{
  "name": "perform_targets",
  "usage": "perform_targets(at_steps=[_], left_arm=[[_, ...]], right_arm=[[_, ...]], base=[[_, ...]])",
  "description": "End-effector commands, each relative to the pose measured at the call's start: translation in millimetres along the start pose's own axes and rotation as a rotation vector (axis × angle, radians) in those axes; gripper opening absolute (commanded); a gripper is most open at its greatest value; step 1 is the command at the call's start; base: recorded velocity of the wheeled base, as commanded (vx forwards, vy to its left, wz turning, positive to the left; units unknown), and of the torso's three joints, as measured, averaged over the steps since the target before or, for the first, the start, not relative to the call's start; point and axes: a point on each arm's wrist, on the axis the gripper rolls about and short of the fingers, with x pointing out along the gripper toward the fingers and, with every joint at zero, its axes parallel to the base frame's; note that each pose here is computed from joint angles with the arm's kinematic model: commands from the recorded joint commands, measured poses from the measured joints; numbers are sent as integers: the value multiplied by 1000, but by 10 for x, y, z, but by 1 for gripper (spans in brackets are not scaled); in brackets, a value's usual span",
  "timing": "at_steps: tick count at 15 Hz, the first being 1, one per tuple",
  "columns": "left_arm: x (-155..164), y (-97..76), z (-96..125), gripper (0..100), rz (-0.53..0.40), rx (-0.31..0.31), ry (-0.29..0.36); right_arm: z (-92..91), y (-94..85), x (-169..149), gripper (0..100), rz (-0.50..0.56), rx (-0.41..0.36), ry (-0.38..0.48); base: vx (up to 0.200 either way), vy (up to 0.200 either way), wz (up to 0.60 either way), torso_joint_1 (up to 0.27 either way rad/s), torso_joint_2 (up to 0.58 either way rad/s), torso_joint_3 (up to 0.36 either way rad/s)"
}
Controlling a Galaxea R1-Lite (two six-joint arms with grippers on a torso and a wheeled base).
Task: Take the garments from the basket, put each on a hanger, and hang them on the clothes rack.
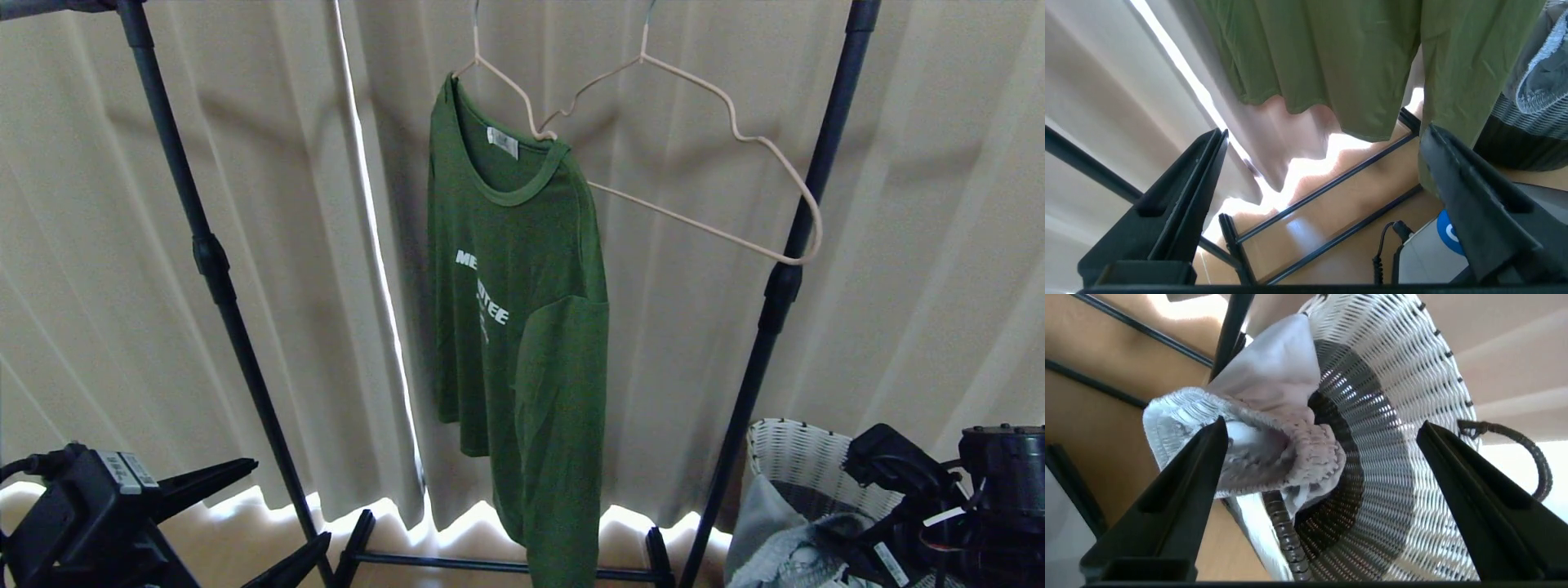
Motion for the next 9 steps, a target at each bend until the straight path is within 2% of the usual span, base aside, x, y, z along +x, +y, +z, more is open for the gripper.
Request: perform_targets(at_steps=[1, 7, 8, 9], left_arm=[[-2, 0, 0, 100, 1, 0, -1], [-4, 0, 2, 100, 1, 1, -3], [-4, 0, 2, 100, 1, 1, -3], [-4, 0, 2, 100, 1, 1, -3]], right_arm=[[-29, -96, 162, 100, -28, 36, 62], [-36, -149, 199, 100, -67, 51, 89], [-46, -141, 196, 0, -64, 51, 92], [-53, -138, 189, 0, -63, 51, 93]], base=[[0, 0, 0, 0, 0, 0], [0, 0, 0, 0, 0, 0], [0, 0, 0, 0, 0, 0], [0, 0, 0, 0, 0, 0]])
